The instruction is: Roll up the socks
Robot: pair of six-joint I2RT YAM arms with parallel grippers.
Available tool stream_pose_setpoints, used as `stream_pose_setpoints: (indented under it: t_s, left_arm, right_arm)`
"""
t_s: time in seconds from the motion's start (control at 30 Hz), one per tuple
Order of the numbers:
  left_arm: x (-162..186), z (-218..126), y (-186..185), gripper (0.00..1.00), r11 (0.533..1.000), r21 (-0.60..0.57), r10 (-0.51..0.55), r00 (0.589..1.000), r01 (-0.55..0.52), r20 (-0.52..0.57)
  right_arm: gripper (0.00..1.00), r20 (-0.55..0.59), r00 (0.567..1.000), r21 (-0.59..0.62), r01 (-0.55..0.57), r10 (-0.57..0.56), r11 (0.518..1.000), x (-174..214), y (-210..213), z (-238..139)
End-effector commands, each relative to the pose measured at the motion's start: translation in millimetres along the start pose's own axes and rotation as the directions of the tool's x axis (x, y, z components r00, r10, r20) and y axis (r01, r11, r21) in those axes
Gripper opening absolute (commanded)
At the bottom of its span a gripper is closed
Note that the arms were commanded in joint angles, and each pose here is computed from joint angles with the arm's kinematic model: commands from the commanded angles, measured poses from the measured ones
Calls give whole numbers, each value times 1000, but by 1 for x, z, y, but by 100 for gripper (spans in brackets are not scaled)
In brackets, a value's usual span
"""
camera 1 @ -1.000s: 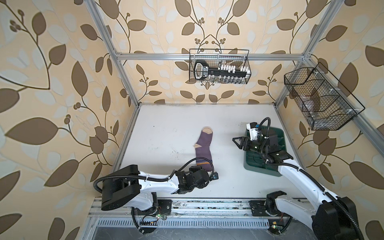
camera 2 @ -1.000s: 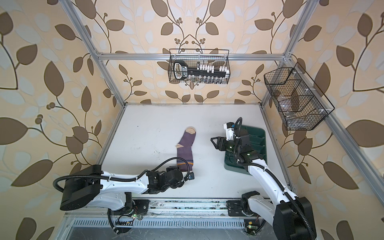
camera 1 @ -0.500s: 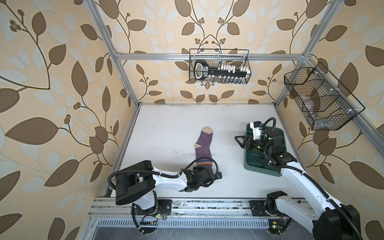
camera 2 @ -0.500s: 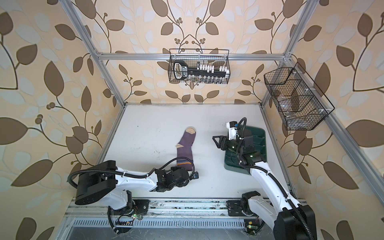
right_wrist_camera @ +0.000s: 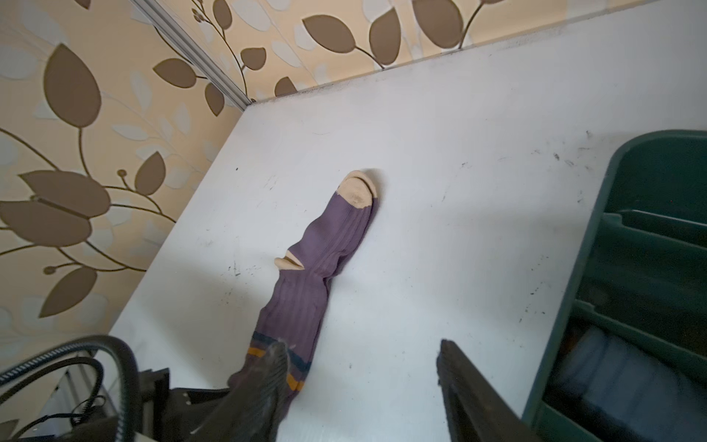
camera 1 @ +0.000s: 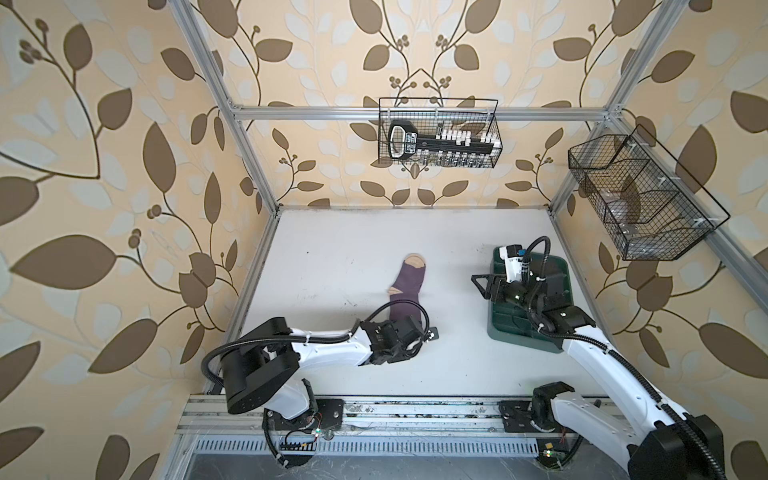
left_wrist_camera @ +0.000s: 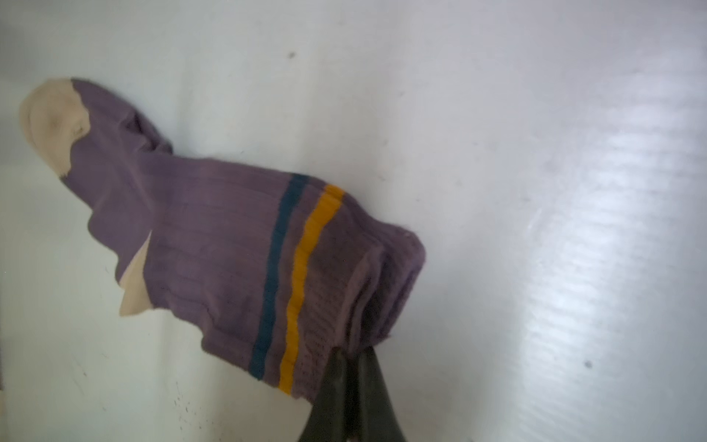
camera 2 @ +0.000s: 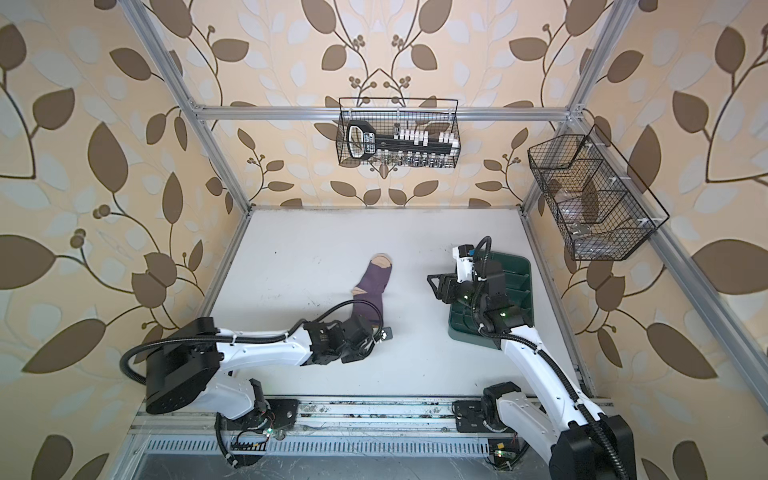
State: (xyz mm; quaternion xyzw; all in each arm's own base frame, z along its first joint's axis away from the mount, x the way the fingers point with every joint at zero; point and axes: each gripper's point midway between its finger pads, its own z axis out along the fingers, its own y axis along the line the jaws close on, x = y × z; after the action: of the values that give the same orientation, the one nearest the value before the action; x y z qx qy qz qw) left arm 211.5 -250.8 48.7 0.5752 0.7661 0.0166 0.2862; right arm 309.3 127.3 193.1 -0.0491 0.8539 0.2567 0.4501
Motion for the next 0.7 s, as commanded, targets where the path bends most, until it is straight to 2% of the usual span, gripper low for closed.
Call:
stream_pose_setpoints:
  t_s: [0.0,0.07,0.13,0.17,0.3,0.37,0.43,0.5,0.53,0.6,0.67]
  left_arm:
    - [-11,-23,4,18,984,136,-129,988,117,80]
    - [-11,-24,10,18,972,171,-178,980,162,86]
    - [-11,-23,16,13,961,197,-214,974,196,75]
    - [-11,-22,16,11,956,210,-222,973,204,66]
    - [-10,-18,22,3,943,228,-257,966,242,40]
    - [-10,-19,26,2,940,222,-275,960,259,45]
    - [-10,-22,31,11,940,201,-292,955,276,56]
    - [-9,-26,38,25,943,166,-302,951,287,69]
    - [-8,-29,41,33,947,145,-300,951,287,77]
    - [-6,-35,44,42,960,116,-265,960,254,93]
    - [-6,-43,49,49,973,80,-224,968,216,116]
  right_arm:
    - [61,41,980,10,192,-193,981,8,14,2]
    - [60,66,927,-10,370,-369,929,21,33,6]
    - [60,64,826,-54,563,-560,825,48,53,14]
    - [60,57,786,-77,619,-616,782,61,61,18]
    - [57,-13,683,-165,719,-731,675,101,88,34]
    - [56,-23,615,-220,766,-789,604,120,103,35]
    - [56,-3,558,-253,802,-830,541,131,113,32]
    - [56,2,519,-231,832,-855,505,132,113,28]
    - [56,-2,512,-198,842,-859,502,127,109,26]
    - [56,-4,522,-109,848,-853,519,110,102,22]
    - [58,8,559,15,829,-829,559,83,91,14]
